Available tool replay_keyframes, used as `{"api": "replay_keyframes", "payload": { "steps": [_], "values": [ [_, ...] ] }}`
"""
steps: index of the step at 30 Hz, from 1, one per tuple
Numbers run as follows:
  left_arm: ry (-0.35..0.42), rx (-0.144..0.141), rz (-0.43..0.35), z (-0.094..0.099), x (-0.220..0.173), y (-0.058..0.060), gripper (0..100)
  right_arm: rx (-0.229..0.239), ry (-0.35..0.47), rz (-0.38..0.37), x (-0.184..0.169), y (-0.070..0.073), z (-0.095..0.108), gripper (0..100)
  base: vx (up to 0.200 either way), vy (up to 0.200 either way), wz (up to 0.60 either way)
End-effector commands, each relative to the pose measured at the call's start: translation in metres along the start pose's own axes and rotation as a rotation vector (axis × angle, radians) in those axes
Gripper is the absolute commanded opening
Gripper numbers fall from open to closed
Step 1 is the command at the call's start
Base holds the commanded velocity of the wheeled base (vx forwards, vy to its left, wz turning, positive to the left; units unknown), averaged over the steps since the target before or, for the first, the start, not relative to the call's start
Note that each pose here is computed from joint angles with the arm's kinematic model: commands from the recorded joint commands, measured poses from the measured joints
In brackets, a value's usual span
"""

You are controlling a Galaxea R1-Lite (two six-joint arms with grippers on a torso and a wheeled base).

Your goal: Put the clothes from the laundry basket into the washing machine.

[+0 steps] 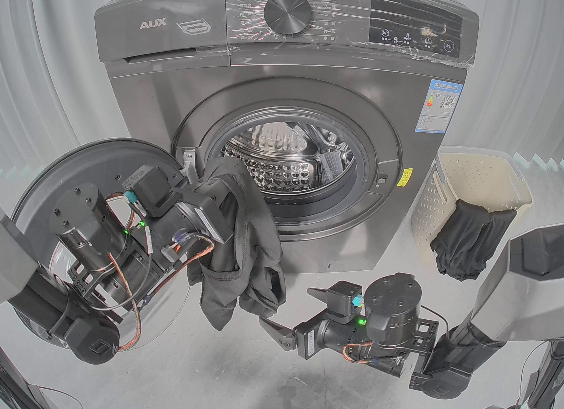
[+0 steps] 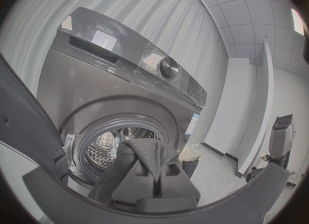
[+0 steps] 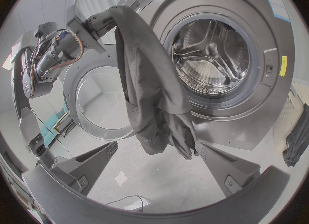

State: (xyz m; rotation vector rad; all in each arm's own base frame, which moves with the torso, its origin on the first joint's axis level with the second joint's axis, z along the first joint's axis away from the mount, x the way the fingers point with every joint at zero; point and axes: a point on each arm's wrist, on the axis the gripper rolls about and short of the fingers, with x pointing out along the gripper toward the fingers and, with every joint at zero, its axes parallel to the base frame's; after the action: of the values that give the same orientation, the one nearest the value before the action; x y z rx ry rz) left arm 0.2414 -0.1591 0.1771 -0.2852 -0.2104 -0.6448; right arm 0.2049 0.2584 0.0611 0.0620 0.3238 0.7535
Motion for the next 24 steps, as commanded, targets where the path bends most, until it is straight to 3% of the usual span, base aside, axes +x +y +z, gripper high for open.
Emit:
{"api": "replay_keyframes", "payload": {
  "steps": [1,7,14,24],
  "values": [
    [-0.015,0.0,0.01,0.002,0.002,0.001,0,-0.005,0.008,0.024,0.012,0.006,-0.004,100,0.0,0.0,0.0],
    [-0.018,0.0,0.011,0.003,0.002,0.0,0,-0.009,0.014,0.042,0.039,0.015,-0.012,100,0.0,0.0,0.0],
    [-0.024,0.001,0.011,0.005,0.001,0.0,0,0.0,-0.006,0.032,0.069,0.012,-0.018,100,0.0,0.0,0.0],
    [-0.023,0.0,0.01,0.005,0.001,0.0,0,0.012,-0.026,0.027,0.091,0.014,-0.011,100,0.0,0.0,0.0]
  ]
}}
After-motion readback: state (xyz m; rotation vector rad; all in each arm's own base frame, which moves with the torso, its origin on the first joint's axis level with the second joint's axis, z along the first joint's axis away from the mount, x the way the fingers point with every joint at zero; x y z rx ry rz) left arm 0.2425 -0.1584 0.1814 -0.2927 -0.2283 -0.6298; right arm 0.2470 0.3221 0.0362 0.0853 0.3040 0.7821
